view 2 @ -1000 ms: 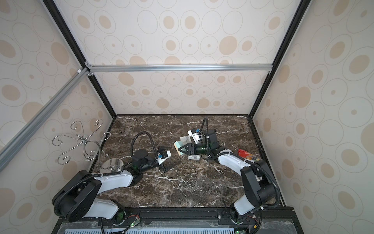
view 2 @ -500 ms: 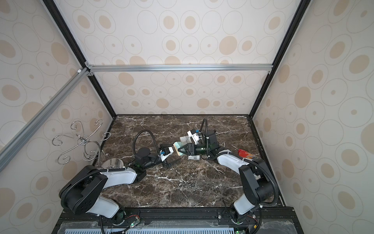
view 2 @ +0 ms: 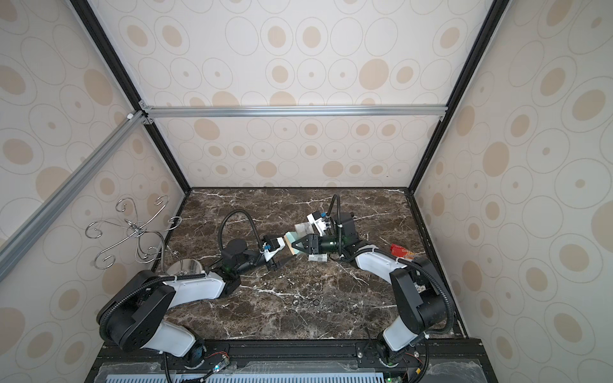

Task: Take the rings out of the lift-off lid box
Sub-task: Open the lid on the jewelry box.

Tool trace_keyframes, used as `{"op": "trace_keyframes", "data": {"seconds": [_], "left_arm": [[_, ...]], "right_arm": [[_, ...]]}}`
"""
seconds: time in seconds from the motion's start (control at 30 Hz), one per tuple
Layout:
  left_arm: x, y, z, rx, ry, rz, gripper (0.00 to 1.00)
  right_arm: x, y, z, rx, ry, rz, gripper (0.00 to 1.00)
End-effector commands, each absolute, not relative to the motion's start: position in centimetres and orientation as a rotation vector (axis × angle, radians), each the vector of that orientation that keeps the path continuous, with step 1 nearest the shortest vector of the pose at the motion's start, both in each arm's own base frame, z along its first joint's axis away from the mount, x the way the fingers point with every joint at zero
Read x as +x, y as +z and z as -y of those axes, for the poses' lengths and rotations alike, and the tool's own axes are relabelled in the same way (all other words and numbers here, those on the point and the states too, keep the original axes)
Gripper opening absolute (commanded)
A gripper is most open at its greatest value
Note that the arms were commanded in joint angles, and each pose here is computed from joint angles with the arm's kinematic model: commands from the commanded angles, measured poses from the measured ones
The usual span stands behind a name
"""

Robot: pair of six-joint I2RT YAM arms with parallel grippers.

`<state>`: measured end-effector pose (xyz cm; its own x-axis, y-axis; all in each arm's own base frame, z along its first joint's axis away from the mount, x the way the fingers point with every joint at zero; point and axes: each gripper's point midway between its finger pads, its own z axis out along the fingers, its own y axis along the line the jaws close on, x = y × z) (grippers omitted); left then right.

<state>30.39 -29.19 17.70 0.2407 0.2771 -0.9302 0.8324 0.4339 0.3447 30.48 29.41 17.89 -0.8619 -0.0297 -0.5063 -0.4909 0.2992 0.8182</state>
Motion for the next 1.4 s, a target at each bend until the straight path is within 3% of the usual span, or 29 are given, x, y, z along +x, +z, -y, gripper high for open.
{"op": "trace_keyframes", "data": {"seconds": [0.0,0.23,1.37], "left_arm": [[30.8,19.1,29.8,1.105,-0.507,-1.281,0.7],[30.7,19.2,29.9,1.108,-0.513,-1.281,0.63],[30.3,18.5,29.6,1.119,-0.517,-1.314,0.56]], "right_arm": [[30.1,17.9,-29.6,-0.488,1.617,-2.161,0.47],[30.2,17.9,-29.6,-0.484,1.62,-2.158,0.47],[32.0,20.3,-27.7,-0.443,1.565,-2.098,0.51]]}}
